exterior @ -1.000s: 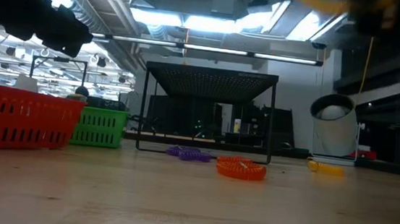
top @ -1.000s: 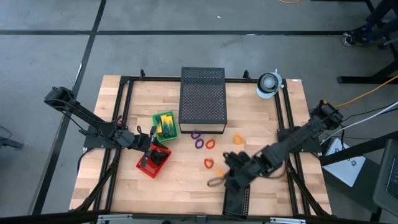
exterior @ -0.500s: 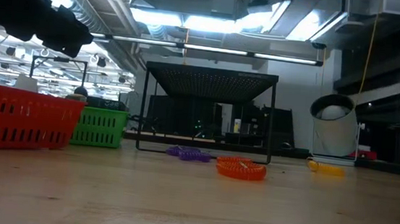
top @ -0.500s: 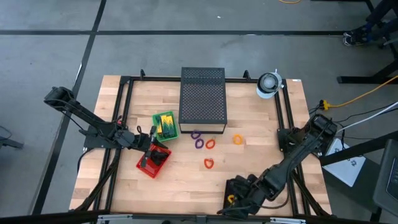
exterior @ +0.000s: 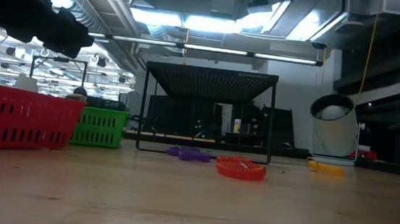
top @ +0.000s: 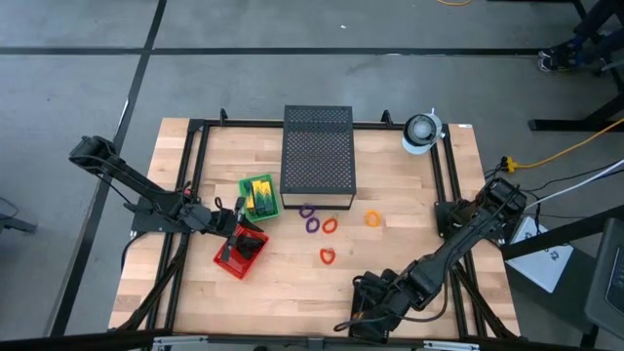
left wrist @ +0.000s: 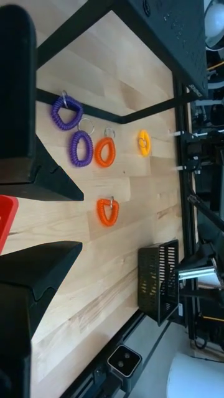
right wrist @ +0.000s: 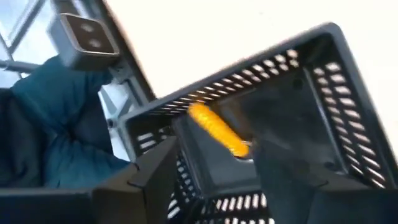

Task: Pick & Place Office Desk Supplies
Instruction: Put the yellow spring keychain into the black bin

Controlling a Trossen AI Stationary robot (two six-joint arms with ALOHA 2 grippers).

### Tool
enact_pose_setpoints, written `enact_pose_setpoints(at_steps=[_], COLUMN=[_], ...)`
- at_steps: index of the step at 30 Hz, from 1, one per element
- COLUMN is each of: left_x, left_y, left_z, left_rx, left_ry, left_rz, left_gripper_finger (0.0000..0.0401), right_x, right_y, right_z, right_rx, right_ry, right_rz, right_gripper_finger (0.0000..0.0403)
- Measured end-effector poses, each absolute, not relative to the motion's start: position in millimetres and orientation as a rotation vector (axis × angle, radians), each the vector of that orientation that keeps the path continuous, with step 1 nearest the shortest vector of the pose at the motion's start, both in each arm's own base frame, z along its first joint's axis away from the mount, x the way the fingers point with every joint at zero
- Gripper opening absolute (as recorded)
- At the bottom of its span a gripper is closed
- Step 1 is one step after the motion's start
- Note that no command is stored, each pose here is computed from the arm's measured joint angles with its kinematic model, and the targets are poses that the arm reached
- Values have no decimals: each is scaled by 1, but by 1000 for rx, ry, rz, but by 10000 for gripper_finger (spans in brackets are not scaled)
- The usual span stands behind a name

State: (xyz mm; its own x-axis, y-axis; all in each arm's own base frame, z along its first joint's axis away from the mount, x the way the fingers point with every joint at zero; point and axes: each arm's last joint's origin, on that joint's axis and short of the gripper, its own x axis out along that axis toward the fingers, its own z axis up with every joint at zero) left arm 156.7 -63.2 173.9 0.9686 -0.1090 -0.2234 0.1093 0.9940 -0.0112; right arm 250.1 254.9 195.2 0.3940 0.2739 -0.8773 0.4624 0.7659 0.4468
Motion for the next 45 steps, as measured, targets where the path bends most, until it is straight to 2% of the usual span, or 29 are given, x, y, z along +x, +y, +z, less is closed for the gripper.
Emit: enact_pose_setpoints(at_steps=[7, 13, 22, 30, 37, 45], left_x=[157, 157, 157, 157, 157, 157], left_y=[-63, -63, -63, -63, -64, -64], left_z=[174, 174, 174, 174, 174, 174], left_rx=[-3, -4, -6, -7, -25, -34], left_ry=[225, 225, 224, 225, 229, 230], left_rz=[-109, -109, -108, -110, -133, -127], left_gripper_finger=[109, 109, 109, 109, 109, 109], right_x=[255, 259, 270, 293, 278, 271], right_y=[249, 221, 152, 102, 72, 47], right_z=[211, 232, 218, 210, 164, 144], right_rx=[599, 493, 296, 245, 286, 290], right_ry=[985, 838, 1119, 1214, 1362, 1368], right_rz=[-103, -234, -471, -403, -340, -361], right_gripper_finger=[216, 202, 200, 200, 200, 200])
